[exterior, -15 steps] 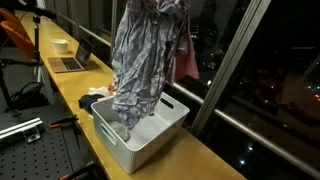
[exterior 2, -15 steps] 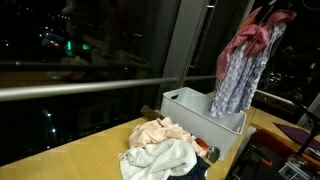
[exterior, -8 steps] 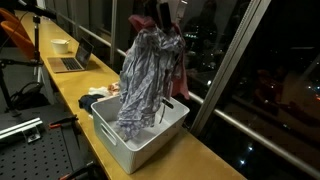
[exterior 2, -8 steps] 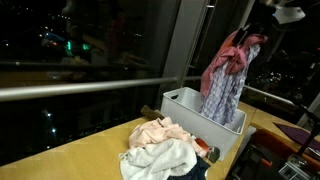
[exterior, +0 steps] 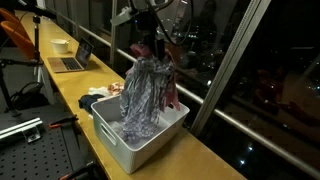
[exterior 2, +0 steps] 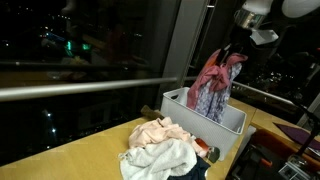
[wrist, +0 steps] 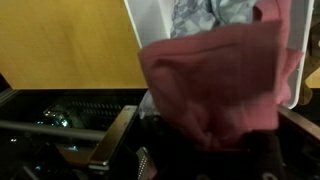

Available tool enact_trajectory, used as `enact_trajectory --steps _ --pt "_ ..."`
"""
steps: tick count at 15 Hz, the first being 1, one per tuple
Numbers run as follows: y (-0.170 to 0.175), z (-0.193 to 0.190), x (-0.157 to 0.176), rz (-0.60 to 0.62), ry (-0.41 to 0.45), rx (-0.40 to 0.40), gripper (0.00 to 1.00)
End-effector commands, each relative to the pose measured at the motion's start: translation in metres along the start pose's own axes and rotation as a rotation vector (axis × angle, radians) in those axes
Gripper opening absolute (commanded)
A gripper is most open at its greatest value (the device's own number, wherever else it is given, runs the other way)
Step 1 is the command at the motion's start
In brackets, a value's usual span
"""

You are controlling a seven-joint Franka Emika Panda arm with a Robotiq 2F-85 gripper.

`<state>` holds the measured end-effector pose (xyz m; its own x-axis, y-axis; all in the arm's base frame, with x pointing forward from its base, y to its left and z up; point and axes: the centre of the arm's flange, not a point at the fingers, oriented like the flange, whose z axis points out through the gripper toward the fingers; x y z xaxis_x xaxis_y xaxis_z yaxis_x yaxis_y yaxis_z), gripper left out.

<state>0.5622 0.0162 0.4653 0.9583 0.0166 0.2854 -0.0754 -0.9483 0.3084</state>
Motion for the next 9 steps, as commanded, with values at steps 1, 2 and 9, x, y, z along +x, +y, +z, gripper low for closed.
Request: enact_trajectory --steps 1,2,9 --pt "-0.018 0.011 0.014 -0.022 -0.008 0.032 0.25" --pt "-0.022 0.015 0.014 -0.027 -0.015 0.034 0.26" --pt "-0.023 0.045 0.0 -0.016 -0.064 0.047 0.76"
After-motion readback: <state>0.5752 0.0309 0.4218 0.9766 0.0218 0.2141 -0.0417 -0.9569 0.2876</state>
